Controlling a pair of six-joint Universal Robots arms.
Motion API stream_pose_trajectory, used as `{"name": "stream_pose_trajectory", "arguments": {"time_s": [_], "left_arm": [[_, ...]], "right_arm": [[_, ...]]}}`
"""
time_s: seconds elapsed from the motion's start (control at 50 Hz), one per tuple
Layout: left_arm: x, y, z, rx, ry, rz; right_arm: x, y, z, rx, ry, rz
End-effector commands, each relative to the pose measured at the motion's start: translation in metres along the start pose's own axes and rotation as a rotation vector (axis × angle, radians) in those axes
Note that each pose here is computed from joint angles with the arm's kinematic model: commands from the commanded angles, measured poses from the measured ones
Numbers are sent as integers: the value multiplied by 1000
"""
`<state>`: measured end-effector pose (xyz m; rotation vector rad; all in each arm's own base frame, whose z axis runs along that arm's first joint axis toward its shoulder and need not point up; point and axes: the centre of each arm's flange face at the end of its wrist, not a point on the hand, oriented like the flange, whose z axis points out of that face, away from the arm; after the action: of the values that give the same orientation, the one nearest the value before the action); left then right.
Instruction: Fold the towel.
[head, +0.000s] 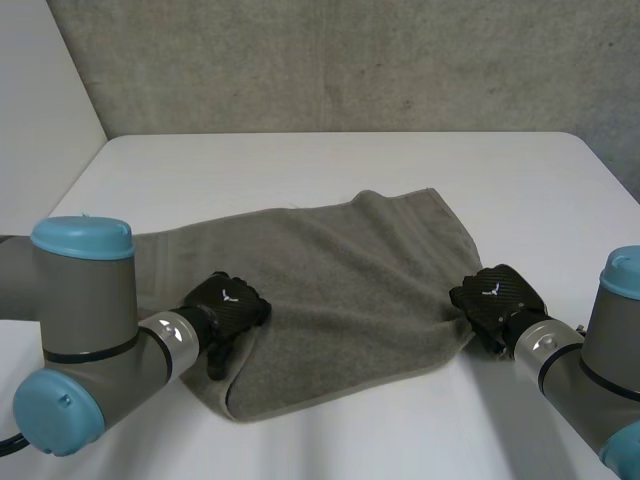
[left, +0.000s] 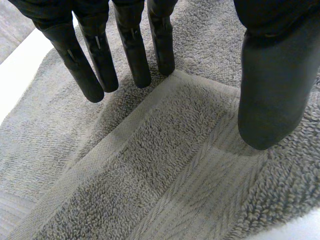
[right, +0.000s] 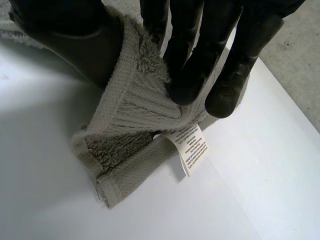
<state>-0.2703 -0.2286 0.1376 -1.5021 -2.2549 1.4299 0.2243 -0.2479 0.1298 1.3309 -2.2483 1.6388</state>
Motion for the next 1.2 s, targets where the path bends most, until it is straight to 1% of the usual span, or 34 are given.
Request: {"name": "stream_pose_trajectory", "arguments": {"time_s": [0.02,0.36,0.74,0.9,0.94,1.0,1.12,1.2], "left_arm": [[-2,-1,1,1,-5,-1],[-1,0,-5,-7,-6,-7],[-4,5,-39,-20,-42,-29],[-24,22,-57,-55,-123,-89],[-31,32,-65,-68,-161,-126],[-31,39,-73,-61,-192,-141],[-23,44,-84,-23,-225,-133],[-21,40,-95,48,-288,-102]], "right_arm": [[0,1,1,-2,-2,0],[-1,1,1,-5,-4,-1],[-2,1,1,-6,-7,-1],[-1,0,-2,-4,-7,0],[-2,-1,-3,-3,-6,-1],[-6,-3,-5,4,-17,-8],[-13,-5,-7,10,-34,-16],[-14,-4,-7,8,-37,-16]]}}
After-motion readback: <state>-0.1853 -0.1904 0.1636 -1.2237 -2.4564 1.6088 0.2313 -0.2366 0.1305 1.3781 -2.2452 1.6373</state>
